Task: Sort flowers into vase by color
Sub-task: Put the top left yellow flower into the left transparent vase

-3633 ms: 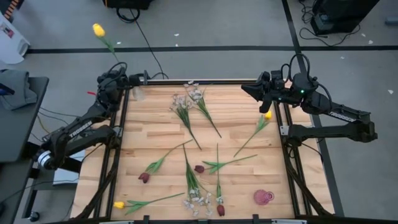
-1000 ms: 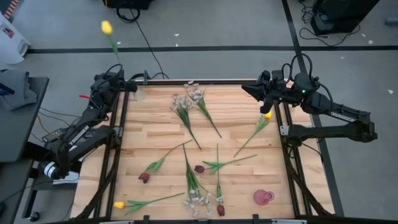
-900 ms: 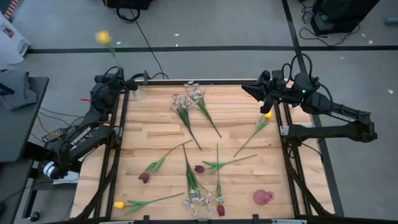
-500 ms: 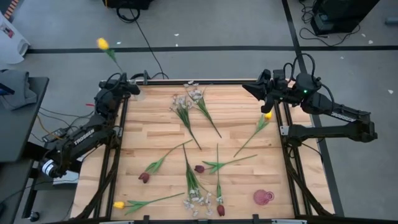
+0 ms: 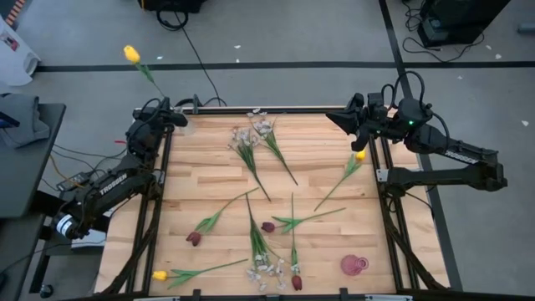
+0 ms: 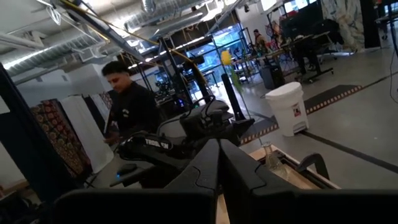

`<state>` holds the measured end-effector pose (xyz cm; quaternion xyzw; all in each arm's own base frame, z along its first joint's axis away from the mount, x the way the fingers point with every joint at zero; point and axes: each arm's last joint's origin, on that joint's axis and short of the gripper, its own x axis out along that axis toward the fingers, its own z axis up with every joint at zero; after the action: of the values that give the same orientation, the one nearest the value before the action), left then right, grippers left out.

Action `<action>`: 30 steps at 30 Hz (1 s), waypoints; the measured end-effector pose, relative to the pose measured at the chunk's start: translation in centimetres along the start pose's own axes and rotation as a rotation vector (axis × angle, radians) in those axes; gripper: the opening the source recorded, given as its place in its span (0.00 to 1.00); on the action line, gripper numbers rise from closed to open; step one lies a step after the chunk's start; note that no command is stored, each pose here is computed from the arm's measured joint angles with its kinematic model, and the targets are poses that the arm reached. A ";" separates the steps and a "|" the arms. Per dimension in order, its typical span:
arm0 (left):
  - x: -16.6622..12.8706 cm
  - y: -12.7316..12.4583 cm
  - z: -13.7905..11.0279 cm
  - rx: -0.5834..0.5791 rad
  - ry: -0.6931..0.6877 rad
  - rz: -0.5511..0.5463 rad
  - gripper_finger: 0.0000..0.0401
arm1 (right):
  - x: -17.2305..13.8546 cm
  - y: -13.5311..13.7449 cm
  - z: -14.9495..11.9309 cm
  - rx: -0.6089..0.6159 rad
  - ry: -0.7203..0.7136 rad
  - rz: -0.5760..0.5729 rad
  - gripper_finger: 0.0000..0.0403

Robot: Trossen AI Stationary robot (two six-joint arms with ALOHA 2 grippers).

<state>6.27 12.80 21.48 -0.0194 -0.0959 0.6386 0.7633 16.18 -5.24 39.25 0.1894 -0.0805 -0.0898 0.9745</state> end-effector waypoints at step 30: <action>0.8 -0.9 -0.9 0.127 0.013 0.108 0.00 | 2.2 -0.5 -0.7 0.006 0.006 0.028 0.05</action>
<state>7.46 13.52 20.81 0.0197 -0.0489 0.6834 0.7282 18.39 -5.88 38.74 0.1917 -0.0804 -0.0751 0.9753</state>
